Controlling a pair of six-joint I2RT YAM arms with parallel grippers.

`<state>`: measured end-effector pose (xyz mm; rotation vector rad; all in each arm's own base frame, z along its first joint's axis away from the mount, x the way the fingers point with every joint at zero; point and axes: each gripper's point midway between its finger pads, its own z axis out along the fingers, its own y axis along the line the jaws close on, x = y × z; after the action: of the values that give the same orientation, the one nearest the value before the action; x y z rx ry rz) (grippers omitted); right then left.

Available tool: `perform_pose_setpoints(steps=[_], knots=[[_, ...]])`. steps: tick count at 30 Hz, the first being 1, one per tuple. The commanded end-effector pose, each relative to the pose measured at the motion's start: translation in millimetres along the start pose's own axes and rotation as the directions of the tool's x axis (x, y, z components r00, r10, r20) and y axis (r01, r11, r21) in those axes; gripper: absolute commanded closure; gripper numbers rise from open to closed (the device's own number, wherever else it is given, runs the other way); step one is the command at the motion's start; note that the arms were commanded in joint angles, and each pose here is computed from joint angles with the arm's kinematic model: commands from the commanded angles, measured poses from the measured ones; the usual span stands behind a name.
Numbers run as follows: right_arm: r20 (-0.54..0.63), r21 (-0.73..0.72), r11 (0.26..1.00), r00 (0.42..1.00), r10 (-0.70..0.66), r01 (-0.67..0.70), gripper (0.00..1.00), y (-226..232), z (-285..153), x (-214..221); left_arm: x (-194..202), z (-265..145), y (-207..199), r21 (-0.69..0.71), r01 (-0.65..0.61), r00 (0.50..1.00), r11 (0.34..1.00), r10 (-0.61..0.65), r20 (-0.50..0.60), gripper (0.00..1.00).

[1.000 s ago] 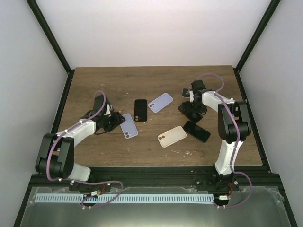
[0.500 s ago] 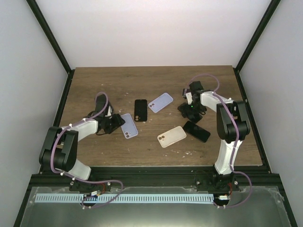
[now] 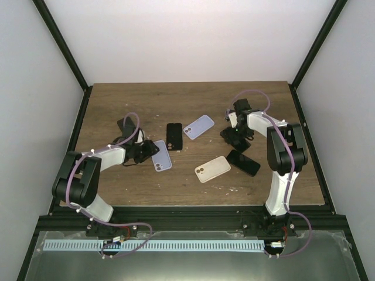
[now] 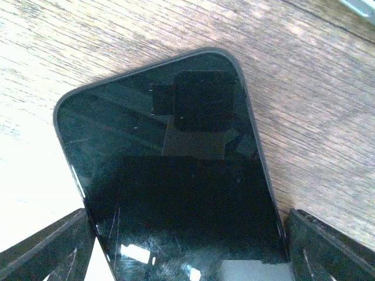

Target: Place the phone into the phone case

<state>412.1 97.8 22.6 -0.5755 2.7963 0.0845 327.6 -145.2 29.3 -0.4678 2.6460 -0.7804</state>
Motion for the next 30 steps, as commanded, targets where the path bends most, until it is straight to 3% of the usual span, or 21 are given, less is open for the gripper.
perform_pose_setpoints(steps=[1, 9, 16, 19, 23, 26, 30], knots=[[-0.029, -0.024, 1.0, 1.0, 0.006, -0.007, 0.14, 7, 10, 4, 21, 10, 3, -0.009, 0.007, 0.998, 1.0, -0.008, -0.068, 0.46], [0.033, 0.03, 0.99, 0.99, 0.134, -0.135, 0.27, -3, -8, -15, 53, 4, -30, 0.146, 0.054, 0.989, 0.988, -0.033, -0.142, 0.48], [0.113, -0.014, 0.987, 0.98, 0.161, -0.161, 0.28, 28, -27, -27, 72, -7, -57, 0.237, 0.077, 0.981, 0.968, -0.031, -0.193, 0.48], [0.162, -0.027, 0.985, 0.971, 0.174, -0.172, 0.31, 40, -43, -38, 72, -9, -59, 0.257, 0.067, 0.983, 0.964, -0.02, -0.183, 0.48], [0.224, -0.08, 0.981, 0.956, 0.19, -0.176, 0.31, 67, -67, -50, 43, -30, -55, 0.22, 0.042, 0.996, 0.975, -0.022, -0.091, 0.45], [0.256, -0.158, 0.975, 0.947, 0.195, -0.158, 0.31, 99, -83, -60, 17, -55, -47, 0.245, 0.079, 0.997, 0.966, -0.079, -0.01, 0.38], [0.285, -0.265, 0.959, 0.943, 0.173, -0.096, 0.32, 159, -99, -69, -9, -84, -29, 0.222, 0.094, 0.989, 0.971, -0.117, 0.093, 0.14]])
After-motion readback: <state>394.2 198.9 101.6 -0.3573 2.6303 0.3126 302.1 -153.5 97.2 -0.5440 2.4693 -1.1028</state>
